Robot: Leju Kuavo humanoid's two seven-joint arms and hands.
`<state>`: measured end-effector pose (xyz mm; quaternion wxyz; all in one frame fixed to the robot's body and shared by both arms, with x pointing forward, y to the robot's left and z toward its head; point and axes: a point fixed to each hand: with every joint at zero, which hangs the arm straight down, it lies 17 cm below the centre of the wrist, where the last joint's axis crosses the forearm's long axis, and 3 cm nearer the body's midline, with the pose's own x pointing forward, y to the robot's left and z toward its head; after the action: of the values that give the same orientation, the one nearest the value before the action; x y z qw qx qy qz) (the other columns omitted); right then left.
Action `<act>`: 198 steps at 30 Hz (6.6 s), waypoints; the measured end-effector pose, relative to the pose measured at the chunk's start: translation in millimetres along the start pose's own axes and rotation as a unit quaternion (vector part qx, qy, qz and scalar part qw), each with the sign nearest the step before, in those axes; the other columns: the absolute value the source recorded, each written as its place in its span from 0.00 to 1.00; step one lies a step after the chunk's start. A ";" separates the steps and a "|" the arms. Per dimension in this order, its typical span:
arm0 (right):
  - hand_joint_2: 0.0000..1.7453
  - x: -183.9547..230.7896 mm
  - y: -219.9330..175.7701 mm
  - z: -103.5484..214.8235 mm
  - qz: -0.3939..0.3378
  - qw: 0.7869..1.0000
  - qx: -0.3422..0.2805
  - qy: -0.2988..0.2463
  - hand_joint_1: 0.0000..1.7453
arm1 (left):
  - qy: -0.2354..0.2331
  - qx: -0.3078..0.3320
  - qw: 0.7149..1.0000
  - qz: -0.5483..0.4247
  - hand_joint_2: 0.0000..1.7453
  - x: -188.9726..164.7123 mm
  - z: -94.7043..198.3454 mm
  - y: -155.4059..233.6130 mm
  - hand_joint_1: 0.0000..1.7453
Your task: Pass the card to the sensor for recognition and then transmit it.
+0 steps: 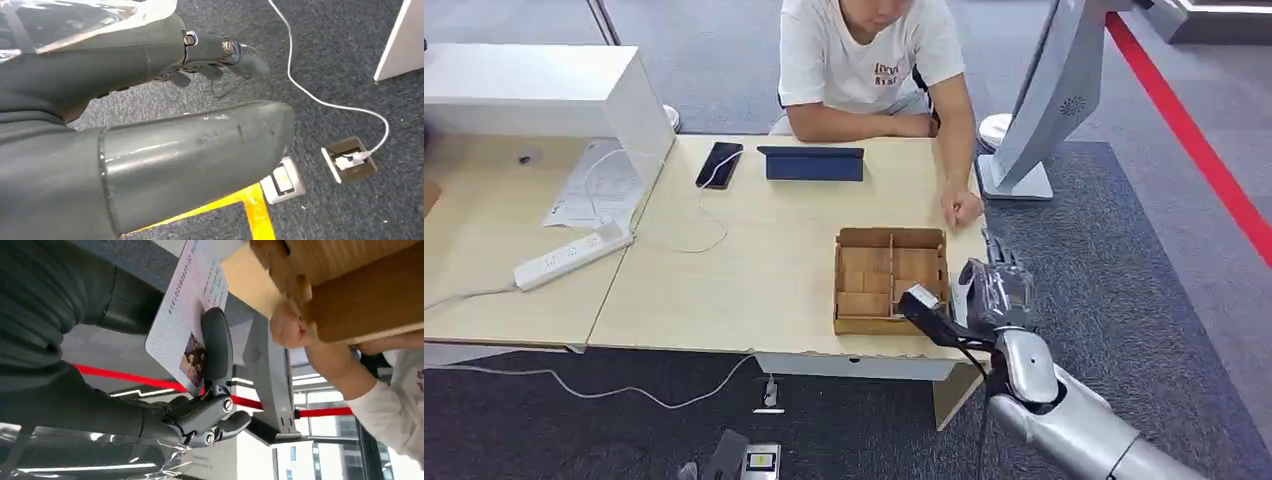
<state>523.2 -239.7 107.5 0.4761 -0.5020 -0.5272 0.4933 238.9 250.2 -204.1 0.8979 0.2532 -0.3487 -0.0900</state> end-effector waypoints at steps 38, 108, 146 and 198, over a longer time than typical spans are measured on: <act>1.00 -70.0 -10.0 -12.4 0.024 0.994 -0.053 0.089 1.00 | 0.002 0.011 1.000 -0.008 0.00 -9.5 -0.4 7.8 0.00; 1.00 -33.7 -50.5 -21.8 -0.058 0.991 -0.107 0.061 1.00 | -0.011 0.017 0.999 -0.028 0.00 -10.5 -2.1 13.8 0.00; 1.00 83.9 -133.0 -73.0 0.019 0.997 -0.061 -0.043 1.00 | 0.037 0.005 0.999 -0.008 0.00 -5.7 -6.0 4.8 0.00; 1.00 103.8 -79.8 54.2 -0.353 0.929 -0.054 -0.101 0.00 | -0.006 0.023 0.999 -0.033 0.00 -21.4 1.7 15.3 0.00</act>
<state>460.0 -139.0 184.6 0.5361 -0.2559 -0.7412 0.3127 221.6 269.8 -207.6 0.8860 0.2849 -0.3479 -0.1131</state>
